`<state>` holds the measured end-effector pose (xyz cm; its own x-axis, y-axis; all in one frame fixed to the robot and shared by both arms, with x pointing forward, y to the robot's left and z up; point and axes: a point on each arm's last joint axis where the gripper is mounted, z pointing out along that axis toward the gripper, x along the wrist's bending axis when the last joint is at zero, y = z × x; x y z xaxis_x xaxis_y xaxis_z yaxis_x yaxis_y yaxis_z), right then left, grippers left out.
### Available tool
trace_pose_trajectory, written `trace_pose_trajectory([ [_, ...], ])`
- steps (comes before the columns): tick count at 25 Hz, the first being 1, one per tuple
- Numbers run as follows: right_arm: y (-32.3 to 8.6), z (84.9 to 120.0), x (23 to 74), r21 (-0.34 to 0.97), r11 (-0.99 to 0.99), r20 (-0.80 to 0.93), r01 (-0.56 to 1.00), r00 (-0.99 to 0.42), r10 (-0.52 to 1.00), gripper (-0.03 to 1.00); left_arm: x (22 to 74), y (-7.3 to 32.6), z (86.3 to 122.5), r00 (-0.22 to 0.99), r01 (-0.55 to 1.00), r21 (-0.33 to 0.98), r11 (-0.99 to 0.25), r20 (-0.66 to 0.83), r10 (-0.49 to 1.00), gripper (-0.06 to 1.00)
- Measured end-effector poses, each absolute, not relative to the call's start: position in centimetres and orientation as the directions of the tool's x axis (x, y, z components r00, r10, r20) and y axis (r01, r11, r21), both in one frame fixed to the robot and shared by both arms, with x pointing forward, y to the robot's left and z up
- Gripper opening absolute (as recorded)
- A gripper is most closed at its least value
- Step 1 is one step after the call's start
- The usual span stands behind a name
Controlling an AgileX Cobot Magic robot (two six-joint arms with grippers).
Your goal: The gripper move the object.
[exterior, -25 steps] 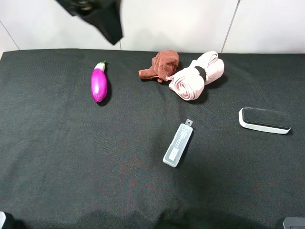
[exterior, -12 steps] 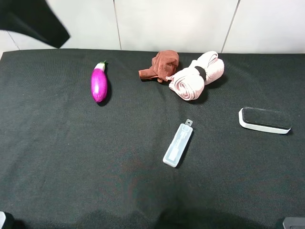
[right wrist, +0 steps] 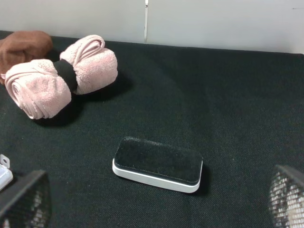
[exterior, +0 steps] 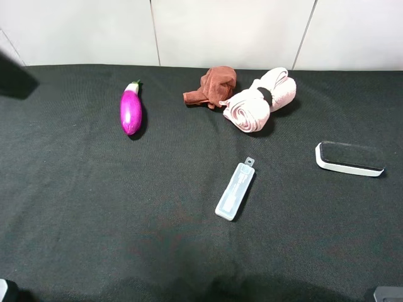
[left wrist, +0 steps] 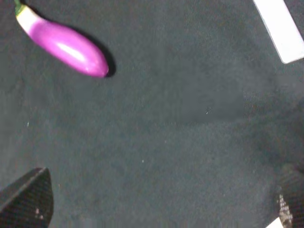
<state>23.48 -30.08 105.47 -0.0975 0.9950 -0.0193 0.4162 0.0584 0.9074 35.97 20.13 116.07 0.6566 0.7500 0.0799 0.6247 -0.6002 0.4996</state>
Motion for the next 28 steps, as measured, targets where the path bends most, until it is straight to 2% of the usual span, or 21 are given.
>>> trace_pose_trajectory([
  [8,-30.1,105.5,23.5,0.907,0.058,-0.019,0.416,-0.098,0.995,0.69,32.3,25.6,114.2,0.497,0.702,0.564,-0.435,0.049,0.866,0.99],
  [17,-30.1,105.5,23.5,0.907,0.058,-0.019,0.416,-0.098,0.995,0.69,28.1,28.8,111.8,0.345,0.715,0.642,-0.278,0.022,0.938,0.99],
  [28,-30.1,105.5,23.5,0.907,0.058,-0.019,0.416,-0.098,0.995,0.69,24.8,30.1,108.4,0.233,0.632,0.74,-0.23,0.102,0.967,0.99],
])
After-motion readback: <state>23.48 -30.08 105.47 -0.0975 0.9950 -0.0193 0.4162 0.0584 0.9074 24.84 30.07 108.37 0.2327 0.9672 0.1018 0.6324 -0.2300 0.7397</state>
